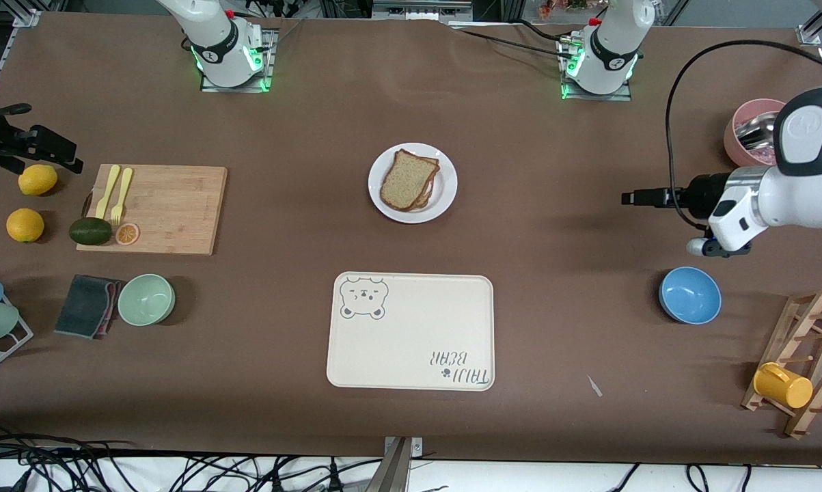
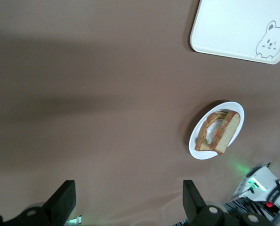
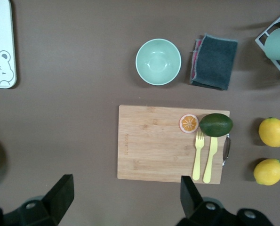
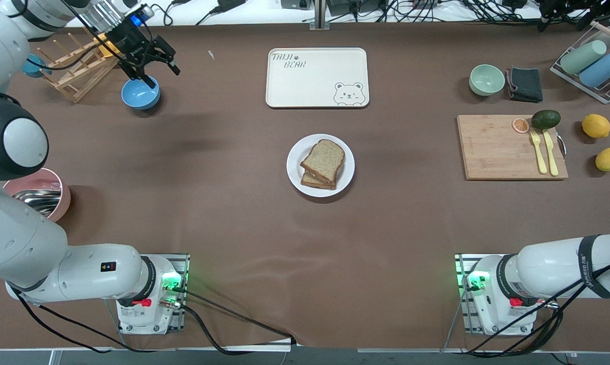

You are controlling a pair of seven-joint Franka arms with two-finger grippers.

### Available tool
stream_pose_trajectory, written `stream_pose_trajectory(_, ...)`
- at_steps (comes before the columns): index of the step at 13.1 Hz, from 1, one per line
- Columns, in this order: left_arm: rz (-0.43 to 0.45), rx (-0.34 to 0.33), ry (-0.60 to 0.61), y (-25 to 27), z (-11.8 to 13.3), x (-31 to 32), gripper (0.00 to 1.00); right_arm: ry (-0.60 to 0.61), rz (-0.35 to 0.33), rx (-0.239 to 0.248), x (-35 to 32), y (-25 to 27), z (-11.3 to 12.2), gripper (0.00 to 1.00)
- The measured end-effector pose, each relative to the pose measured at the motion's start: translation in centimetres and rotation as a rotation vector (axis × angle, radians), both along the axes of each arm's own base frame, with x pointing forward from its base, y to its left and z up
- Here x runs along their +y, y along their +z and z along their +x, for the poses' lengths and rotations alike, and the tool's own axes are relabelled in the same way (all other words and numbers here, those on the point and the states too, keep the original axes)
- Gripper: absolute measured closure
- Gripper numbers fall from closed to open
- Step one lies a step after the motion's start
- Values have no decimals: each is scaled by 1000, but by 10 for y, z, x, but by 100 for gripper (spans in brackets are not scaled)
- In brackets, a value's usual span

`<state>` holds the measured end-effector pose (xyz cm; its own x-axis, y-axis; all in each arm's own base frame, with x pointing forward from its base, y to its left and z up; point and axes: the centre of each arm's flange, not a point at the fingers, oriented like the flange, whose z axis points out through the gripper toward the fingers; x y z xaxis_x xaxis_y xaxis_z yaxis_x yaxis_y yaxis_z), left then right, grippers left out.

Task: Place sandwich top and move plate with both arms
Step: 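Reach the left gripper toward the rim of the white plate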

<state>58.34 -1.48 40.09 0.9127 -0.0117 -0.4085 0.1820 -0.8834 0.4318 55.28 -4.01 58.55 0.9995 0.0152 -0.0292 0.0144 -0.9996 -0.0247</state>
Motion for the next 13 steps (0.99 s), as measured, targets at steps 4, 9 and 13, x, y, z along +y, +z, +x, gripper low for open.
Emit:
stream_pose_trajectory(4, -119, 21, -38, -40, -9, -7, 0, -19, 7, 6, -10, -4, 1, 0)
stream_pose_trajectory(9, -283, -70, -26, -86, -34, -11, 0, -20, 8, 6, -10, -4, 1, 0)
stream_pose_trajectory(13, -467, -178, 58, -142, -72, -8, 0, -26, 8, 9, -13, -5, 1, 0)
